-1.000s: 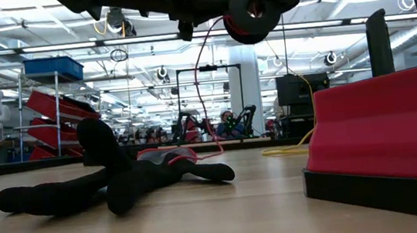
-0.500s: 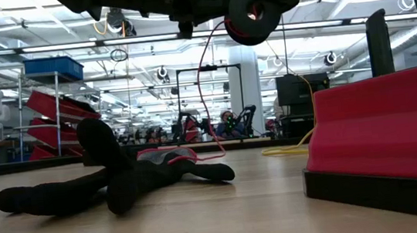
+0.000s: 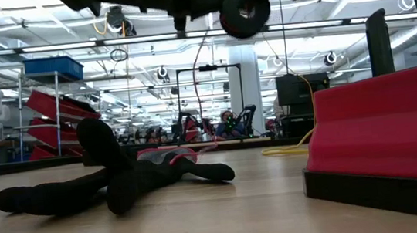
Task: Coil cords
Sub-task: Uncoil the red wire from the black spool
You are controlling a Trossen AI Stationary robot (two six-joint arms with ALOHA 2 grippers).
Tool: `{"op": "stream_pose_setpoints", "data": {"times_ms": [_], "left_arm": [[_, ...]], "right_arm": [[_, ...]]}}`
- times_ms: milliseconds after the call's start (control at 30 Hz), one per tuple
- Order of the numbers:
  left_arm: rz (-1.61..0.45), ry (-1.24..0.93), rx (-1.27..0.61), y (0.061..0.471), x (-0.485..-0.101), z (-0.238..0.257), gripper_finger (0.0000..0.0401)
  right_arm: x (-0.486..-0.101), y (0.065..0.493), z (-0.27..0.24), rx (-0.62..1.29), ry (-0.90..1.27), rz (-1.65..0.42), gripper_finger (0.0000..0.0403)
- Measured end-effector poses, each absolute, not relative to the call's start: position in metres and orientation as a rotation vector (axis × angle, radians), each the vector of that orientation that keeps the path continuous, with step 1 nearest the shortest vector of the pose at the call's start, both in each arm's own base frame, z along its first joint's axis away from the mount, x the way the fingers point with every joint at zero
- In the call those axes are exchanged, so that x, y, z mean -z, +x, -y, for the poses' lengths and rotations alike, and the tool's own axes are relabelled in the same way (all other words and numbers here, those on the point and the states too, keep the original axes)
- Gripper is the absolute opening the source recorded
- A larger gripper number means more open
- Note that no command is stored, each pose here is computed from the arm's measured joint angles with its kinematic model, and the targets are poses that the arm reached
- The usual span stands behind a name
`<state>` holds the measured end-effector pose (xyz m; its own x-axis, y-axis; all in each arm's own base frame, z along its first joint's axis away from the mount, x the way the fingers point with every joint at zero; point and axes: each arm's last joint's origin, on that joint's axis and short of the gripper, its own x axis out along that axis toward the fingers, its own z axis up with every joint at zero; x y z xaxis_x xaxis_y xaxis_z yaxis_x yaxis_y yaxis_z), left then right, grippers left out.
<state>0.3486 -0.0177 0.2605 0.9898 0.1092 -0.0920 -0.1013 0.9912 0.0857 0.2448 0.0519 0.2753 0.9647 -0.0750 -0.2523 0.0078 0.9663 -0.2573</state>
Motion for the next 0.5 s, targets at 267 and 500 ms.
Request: {"op": "stream_pose_setpoints", "data": {"times_ms": [267,500], "left_arm": [[-0.003,0.120,-0.206,0.330,-0.293,0.014,0.0001],[0.116,0.123,-0.226,0.325,-0.310,0.013,0.0000]], "right_arm": [[-0.292,0.225,-0.057,0.166,-0.222,-0.214,0.0120],[-0.274,0.243,-0.066,0.194,-0.186,-0.213,0.0121]]}}
